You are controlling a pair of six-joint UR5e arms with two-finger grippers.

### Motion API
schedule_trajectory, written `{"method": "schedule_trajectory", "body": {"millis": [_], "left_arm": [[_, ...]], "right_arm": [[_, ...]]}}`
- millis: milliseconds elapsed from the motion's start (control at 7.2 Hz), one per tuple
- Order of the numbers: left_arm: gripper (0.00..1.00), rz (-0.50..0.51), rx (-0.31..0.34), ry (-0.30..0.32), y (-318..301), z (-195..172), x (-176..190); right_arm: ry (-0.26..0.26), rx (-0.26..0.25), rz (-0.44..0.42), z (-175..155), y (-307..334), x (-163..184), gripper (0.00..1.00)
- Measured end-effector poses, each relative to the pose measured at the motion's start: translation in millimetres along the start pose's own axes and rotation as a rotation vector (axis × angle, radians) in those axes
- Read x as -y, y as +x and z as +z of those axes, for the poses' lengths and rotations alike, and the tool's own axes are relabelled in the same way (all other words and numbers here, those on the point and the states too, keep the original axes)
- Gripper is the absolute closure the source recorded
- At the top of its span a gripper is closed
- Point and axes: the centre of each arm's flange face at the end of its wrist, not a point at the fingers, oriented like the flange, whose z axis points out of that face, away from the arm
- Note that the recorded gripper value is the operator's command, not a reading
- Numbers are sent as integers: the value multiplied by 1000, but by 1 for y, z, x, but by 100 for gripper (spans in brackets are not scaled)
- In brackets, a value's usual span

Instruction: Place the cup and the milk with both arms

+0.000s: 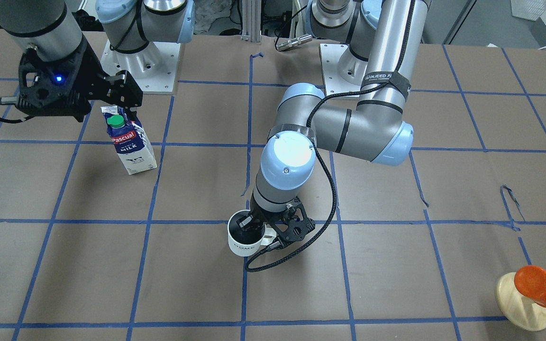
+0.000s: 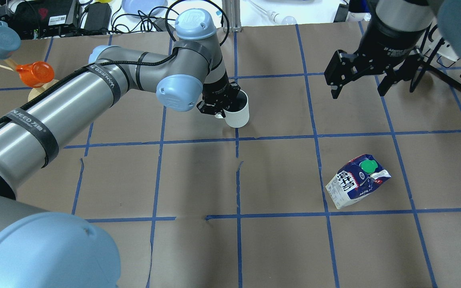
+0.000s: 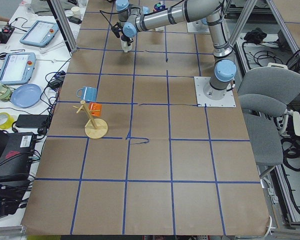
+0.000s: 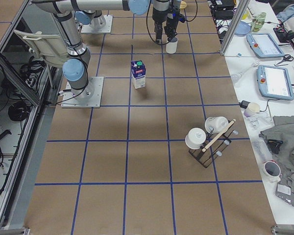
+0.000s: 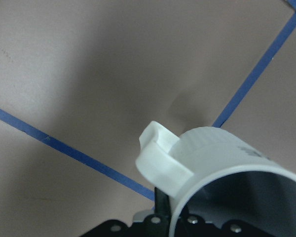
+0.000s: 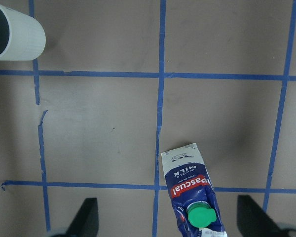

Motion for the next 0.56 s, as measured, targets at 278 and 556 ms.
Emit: {"method": "schedule_trajectory", "body": {"millis": [278,556], "left_arm": [[63,2,20,-16,-4,10,-6],[0,1,30,-23,-9,18,-10]], "right_arm": [[-95,-56,-55,50,11,-5,0],[-163,-60,-149,94,15,-15,1]]}}
